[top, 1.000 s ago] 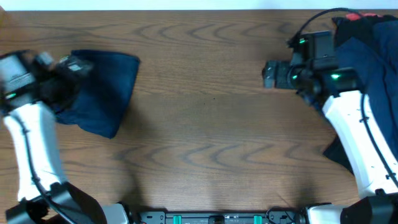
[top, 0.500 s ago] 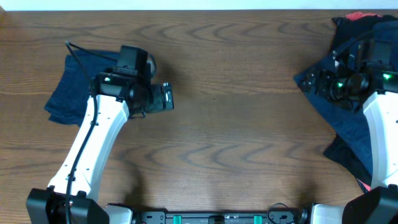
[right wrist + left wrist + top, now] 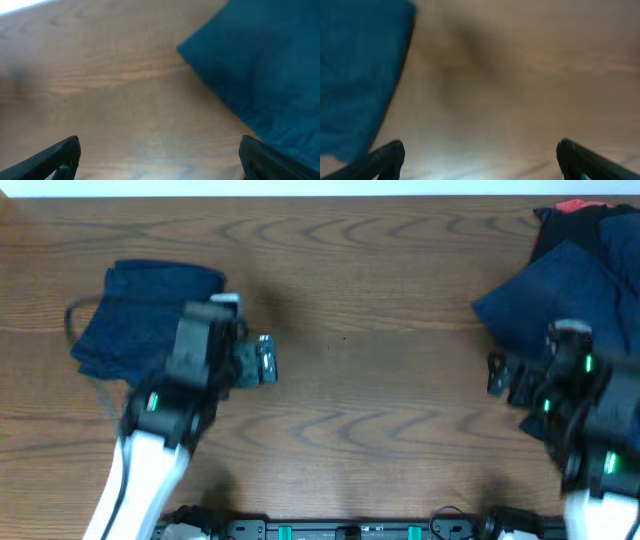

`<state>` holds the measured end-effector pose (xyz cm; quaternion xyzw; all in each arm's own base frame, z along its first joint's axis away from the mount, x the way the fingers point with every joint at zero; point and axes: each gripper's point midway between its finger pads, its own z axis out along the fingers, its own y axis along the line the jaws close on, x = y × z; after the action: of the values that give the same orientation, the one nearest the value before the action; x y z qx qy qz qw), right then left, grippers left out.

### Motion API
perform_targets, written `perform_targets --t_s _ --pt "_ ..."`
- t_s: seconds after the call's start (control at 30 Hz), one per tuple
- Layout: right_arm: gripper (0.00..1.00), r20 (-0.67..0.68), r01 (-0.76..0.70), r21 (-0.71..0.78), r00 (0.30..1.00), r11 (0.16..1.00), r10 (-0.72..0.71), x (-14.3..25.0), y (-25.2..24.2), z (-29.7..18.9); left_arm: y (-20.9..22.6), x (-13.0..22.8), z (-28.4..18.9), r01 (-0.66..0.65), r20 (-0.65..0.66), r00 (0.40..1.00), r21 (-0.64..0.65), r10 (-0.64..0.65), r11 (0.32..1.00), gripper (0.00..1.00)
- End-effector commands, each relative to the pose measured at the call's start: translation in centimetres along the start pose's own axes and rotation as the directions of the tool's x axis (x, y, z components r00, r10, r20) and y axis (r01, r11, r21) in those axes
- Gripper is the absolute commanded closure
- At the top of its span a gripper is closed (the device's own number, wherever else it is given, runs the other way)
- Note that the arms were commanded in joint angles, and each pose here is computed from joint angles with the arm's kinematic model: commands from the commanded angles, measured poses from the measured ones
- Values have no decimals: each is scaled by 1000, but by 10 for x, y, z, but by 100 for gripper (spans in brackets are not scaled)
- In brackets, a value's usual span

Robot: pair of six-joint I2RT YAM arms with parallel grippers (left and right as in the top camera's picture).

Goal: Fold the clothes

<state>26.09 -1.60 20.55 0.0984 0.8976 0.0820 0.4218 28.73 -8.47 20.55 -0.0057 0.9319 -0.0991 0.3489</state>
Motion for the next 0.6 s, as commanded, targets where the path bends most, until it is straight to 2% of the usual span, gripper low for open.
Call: perform_targets --t_s 0.0,0.1,0.2,0.57 --pt "1 109 -20 97 994 995 9 12 -18 -12 12 14 -10 -9 91 996 -15 11 1000 2" --pt "1 186 -16 121 982 993 -7 18 -23 -18 24 15 -14 5 187 982 -49 5 999 2" --pt "1 198 -10 98 980 995 -10 26 -21 -17 30 18 -15 12 220 975 -69 3 998 2" --pt "1 14 -32 122 999 992 30 72 -27 -11 31 23 -7 9 181 983 -80 6 997 2"
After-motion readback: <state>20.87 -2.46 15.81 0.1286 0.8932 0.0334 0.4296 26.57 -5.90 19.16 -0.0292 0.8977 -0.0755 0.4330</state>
